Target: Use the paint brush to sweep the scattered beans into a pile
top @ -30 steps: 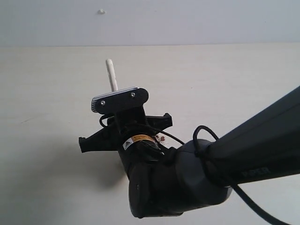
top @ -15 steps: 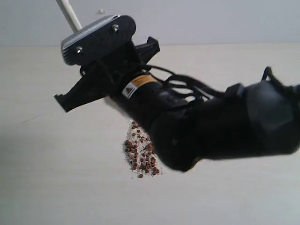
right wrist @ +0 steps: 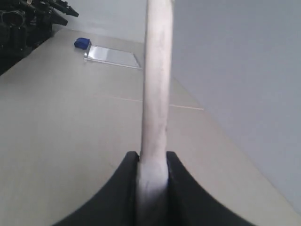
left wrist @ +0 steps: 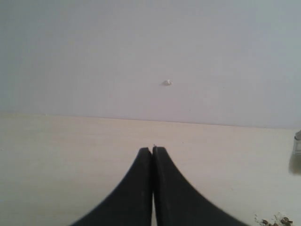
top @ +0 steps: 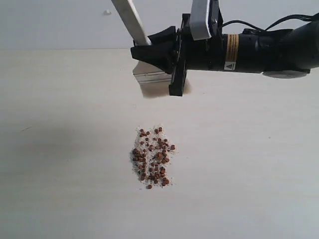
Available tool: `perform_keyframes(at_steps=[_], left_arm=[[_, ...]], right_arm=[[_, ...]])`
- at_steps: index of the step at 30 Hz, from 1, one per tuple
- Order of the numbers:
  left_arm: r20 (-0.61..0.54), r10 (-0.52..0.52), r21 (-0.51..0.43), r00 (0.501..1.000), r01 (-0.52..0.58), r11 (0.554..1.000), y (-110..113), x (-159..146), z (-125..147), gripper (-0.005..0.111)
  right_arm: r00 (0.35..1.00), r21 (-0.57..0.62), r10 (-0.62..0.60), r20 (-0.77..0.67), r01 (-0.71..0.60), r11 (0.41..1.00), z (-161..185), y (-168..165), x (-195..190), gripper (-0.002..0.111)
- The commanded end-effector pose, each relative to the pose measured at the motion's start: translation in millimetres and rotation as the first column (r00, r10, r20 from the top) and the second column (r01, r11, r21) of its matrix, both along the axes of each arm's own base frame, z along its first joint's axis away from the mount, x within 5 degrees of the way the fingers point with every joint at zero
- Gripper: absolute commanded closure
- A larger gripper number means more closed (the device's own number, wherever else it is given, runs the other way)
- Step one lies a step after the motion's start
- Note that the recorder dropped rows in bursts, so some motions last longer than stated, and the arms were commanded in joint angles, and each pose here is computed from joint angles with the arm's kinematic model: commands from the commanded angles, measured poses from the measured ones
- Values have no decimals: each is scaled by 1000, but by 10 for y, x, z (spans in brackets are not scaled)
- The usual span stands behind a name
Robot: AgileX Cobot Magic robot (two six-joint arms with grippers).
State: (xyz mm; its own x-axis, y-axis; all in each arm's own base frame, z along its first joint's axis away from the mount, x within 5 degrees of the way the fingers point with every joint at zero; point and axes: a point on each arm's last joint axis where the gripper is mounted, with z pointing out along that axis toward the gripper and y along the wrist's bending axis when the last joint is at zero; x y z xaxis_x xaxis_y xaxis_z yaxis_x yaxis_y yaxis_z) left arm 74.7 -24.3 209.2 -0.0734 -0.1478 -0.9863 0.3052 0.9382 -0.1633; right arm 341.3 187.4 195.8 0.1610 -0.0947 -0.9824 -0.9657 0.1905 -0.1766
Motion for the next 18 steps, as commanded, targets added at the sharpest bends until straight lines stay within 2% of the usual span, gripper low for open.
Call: perform_keyframes(at_steps=[1,6,13,18], left_arm=[[9,-4,1,1000,4,1000,-1,-5,7,107],[9,-4,1,1000,4,1000,-1,-5,7,107],[9,-4,1,1000,4,1000,-1,-5,7,107],[9,-4,1,1000,4,1000,-1,-5,7,107]], right_arm=[[999,-15,34,-1,-34,999,-349,22,255,108],[995,-68,97,4,-96,993,-720,117,491,108],[989,-100,138,50,-133,986,-714,135,525,108],[996,-35,69,55,-67,997,-727,196,569,108]])
